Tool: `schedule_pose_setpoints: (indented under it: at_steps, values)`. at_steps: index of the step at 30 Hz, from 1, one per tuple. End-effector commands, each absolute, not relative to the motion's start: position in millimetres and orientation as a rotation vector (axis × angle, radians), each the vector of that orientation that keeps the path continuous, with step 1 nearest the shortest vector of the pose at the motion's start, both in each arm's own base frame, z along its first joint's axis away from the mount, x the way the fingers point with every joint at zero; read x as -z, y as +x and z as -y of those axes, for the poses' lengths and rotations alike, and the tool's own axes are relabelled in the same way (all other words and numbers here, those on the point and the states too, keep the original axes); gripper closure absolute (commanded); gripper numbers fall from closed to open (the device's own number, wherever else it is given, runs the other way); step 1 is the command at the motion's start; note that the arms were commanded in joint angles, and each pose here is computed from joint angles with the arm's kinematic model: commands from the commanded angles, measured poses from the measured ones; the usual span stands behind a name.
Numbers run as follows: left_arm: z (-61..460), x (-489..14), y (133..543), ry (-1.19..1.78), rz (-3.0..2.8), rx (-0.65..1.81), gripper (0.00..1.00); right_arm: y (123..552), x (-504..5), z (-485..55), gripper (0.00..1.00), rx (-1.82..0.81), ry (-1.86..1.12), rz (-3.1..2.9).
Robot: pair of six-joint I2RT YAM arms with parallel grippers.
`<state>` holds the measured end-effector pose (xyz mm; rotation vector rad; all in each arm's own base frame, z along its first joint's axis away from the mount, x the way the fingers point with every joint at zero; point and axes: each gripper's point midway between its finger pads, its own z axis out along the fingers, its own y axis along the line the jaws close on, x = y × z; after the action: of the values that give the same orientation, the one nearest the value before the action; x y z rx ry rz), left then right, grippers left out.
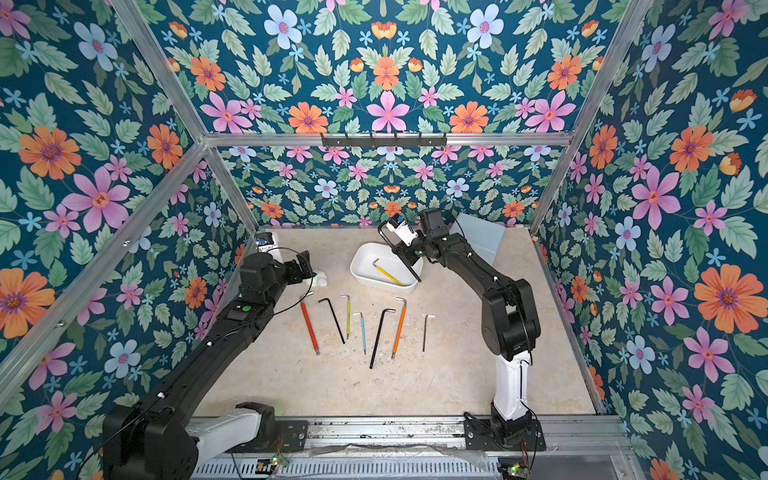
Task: Put the hex key on the desktop into the storage box
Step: Place the Allen key in the storage box.
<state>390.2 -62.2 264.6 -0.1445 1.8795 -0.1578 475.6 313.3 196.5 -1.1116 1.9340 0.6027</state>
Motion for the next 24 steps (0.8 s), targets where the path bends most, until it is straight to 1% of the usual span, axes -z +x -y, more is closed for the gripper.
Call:
schedule_pose_setpoints:
  at_steps: [1, 10, 24]
  values:
    - [62.0, -269.5, 392.2, -0.141, -1.865, 0.152, 0.01, 478.2, -194.1, -331.0, 1.0, -0.638, -1.181, -1.907]
    - [60.5, -261.8, 393.9, -0.139, -1.882, 0.131, 0.01, 497.3, -141.0, -351.0, 1.0, -0.607, -1.233, -2.054]
    - [63.7, -257.9, 399.2, -0.133, -1.888, 0.144, 0.01, 488.5, -75.0, -357.3, 1.0, -0.563, -1.297, -2.204]
